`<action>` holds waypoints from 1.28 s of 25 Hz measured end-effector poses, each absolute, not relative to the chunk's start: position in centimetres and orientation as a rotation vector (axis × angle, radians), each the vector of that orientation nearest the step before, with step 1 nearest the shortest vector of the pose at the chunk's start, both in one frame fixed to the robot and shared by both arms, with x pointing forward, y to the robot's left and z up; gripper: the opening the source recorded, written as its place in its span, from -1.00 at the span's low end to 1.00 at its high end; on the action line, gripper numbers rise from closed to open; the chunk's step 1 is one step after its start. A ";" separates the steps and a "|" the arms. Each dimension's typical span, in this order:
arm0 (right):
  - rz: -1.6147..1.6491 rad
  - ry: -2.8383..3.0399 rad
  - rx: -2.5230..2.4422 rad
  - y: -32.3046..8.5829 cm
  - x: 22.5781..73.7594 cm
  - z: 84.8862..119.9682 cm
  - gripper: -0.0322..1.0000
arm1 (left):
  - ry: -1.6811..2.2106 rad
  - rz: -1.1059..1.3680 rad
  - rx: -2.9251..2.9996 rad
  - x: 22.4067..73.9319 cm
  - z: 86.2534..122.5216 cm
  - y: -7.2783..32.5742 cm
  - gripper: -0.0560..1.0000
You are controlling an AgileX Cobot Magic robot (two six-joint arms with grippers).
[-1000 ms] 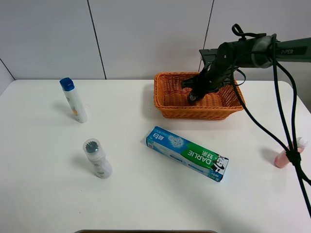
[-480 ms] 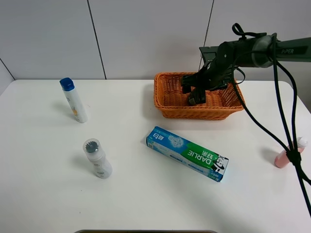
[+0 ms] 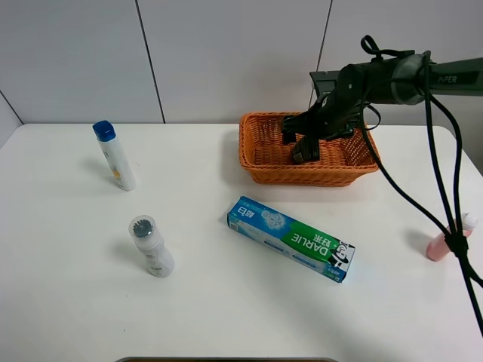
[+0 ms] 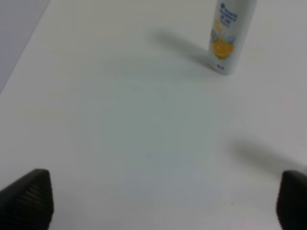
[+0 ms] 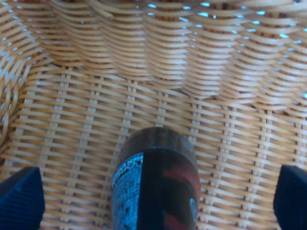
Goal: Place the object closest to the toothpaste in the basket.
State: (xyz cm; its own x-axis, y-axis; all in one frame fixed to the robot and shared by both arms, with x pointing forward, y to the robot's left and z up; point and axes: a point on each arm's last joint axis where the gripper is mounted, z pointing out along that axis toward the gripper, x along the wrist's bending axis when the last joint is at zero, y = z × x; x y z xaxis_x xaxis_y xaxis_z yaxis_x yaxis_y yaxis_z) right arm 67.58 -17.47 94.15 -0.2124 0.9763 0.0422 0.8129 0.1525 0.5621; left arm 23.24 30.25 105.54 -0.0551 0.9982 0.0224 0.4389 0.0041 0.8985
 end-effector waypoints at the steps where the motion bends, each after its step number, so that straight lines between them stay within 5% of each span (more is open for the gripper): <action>1: 0.689 2.101 1.723 -17.5 67.5 94.6 0.97 | 1.579 1.010 1.516 23.2 105.5 30.2 0.88; 15: 0.914 1.940 1.609 -18.9 62.4 109.3 0.97 | 1.579 1.010 1.516 23.2 105.5 30.2 0.88; 24: 0.927 1.833 1.460 -22.1 53.7 119.6 0.97 | 1.579 1.010 1.516 23.2 105.5 30.2 0.88; 32: 0.992 1.725 1.391 -24.9 44.9 125.4 0.97 | 1.579 1.010 1.516 23.2 105.5 30.2 0.88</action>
